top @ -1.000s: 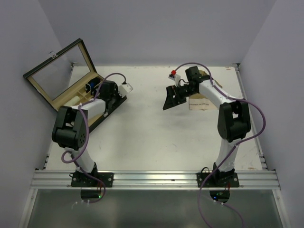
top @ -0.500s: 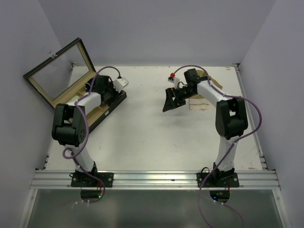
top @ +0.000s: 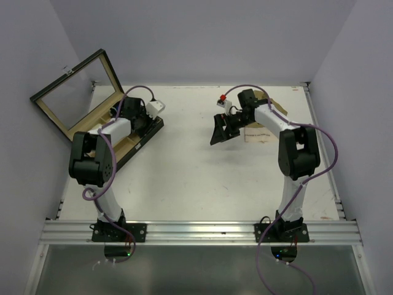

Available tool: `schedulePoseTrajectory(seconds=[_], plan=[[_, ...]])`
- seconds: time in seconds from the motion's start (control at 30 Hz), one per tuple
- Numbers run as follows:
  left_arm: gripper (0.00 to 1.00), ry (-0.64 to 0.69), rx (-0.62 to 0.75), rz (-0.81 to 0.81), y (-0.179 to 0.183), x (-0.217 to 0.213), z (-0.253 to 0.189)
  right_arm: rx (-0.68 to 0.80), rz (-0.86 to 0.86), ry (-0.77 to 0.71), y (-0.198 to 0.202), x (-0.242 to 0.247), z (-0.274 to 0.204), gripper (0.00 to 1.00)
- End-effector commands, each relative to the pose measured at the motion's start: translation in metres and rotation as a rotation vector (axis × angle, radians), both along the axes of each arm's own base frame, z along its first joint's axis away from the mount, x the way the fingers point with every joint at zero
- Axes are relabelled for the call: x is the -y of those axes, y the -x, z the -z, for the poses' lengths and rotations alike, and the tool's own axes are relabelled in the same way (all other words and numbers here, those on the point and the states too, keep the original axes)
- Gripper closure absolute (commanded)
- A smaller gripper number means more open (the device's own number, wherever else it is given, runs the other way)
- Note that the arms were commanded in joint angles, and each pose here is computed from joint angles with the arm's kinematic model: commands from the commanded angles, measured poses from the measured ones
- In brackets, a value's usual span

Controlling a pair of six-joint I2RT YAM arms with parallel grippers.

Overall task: Roll the underwear
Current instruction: Place the rolled underwear into the container

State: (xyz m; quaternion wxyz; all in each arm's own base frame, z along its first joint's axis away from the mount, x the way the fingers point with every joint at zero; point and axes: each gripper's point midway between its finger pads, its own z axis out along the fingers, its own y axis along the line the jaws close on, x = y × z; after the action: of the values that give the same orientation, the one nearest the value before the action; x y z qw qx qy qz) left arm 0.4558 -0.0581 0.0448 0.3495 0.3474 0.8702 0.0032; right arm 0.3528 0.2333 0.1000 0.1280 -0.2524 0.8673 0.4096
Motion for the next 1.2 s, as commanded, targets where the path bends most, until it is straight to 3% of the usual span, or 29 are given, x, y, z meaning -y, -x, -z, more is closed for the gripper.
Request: schedulePoseTrajectory(seconds=[0.0, 0.27, 0.47, 0.77, 1.17], plan=[[1.00, 0.015, -0.207, -0.015, 0.041, 0.002, 0.041, -0.001, -0.010, -0.045, -0.003, -0.007, -0.009, 0.01], [1.00, 0.049, -0.287, -0.035, 0.033, 0.003, 0.056, -0.001, -0.015, -0.036, 0.001, -0.005, -0.009, 0.01], [0.80, 0.057, -0.318, -0.032, 0.036, 0.001, 0.055, -0.005, -0.013, -0.033, 0.001, -0.004, -0.009, 0.01], [0.61, 0.036, -0.306, -0.037, 0.035, -0.005, 0.044, 0.000, -0.011, -0.031, 0.001, -0.004, -0.012, 0.01], [0.50, 0.025, -0.252, -0.026, 0.021, -0.006, 0.019, -0.002, -0.012, -0.037, 0.001, -0.005, -0.014, 0.01]])
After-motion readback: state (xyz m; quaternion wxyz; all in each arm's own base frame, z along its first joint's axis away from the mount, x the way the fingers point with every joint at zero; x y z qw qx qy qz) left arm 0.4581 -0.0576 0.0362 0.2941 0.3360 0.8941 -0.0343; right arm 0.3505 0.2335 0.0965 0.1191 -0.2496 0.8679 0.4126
